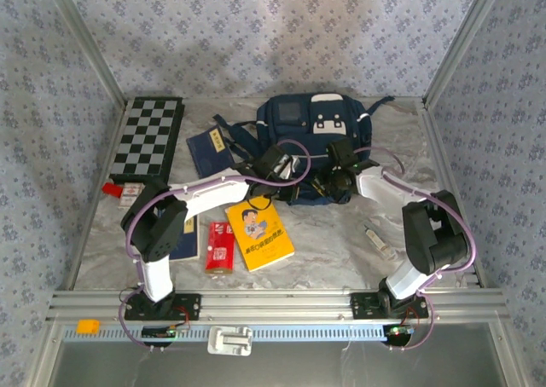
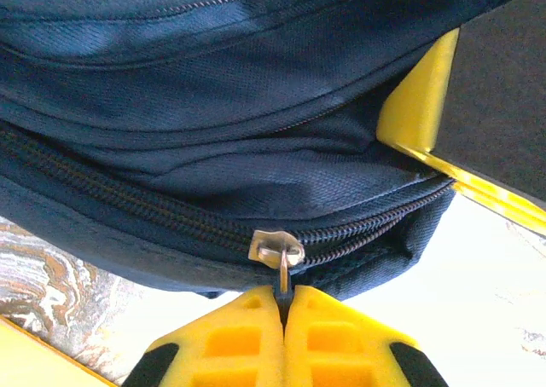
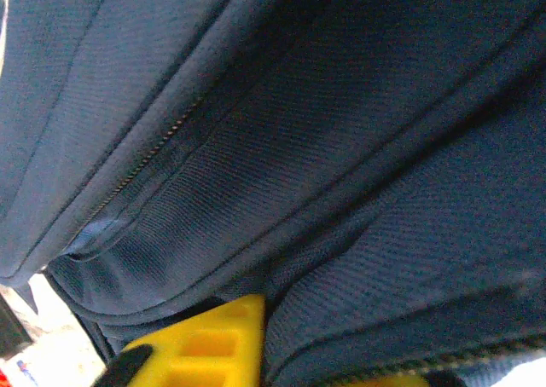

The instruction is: Pack the student bag

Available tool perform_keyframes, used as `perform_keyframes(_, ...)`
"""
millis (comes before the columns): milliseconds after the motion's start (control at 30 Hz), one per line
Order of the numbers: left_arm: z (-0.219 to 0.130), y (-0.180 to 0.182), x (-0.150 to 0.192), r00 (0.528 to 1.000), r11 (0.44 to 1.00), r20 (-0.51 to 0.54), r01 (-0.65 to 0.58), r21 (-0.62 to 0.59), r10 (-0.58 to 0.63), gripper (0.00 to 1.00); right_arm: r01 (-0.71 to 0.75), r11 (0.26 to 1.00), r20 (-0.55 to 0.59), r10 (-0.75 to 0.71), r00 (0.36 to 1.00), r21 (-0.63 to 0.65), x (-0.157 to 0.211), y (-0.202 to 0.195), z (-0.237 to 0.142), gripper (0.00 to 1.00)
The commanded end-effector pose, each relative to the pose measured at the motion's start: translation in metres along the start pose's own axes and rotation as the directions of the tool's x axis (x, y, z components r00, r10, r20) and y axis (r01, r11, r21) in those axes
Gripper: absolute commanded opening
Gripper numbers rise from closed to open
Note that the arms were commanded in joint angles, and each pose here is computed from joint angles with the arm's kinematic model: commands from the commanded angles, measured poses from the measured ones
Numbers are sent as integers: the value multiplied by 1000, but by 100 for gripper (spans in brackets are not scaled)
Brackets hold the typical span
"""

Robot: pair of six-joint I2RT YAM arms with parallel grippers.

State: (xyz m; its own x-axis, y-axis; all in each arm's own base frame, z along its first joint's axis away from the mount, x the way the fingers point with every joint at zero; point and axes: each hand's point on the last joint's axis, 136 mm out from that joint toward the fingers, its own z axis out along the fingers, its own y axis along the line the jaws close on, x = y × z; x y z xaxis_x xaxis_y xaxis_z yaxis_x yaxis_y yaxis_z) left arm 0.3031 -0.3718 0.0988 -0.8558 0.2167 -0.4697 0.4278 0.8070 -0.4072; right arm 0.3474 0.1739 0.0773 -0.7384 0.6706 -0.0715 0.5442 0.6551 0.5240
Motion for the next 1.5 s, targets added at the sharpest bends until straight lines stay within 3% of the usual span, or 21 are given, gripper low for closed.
perform_keyframes(0, -11, 4, -27, 998, 999, 64, -22, -33, 24, 0, 33, 999, 15, -32, 999, -43, -15, 7, -4, 0)
perform_keyframes(300, -24, 60, -38, 994, 990, 101, 41, -138, -27, 0, 92, 993, 57, -88, 994, -75, -24, 9, -50, 0)
perform_keyframes(467, -29, 94, -58, 986, 985, 146, 99, -139, -79, 0, 100, 990, 28, -98, 995, -104, -16, 6, -51, 0)
perform_keyframes(800, -1, 161, -102, 961, 955, 173, 245, -170, -215, 0, 117, 987, 30, -114, 993, -113, -4, 12, -48, 0)
perform_keyframes(1100, 5, 157, -131, 966, 970, 172, 215, -114, -194, 0, 132, 978, 71, -122, 990, -159, 9, 36, -29, 0)
perform_keyframes(1200, 2, 150, -126, 971, 976, 149, 201, -86, -186, 4, 159, 978, 81, -149, 986, -133, 9, 39, -29, 13)
perform_keyframes(1333, -24, 136, -108, 980, 984, 114, 170, -62, -162, 35, 216, 969, 96, -206, 974, -118, 14, 35, -38, 37)
perform_keyframes(1467, -65, 121, -77, 970, 978, 139, 205, -21, -201, 46, 319, 944, 123, -308, 944, -87, 20, 25, -57, 51)
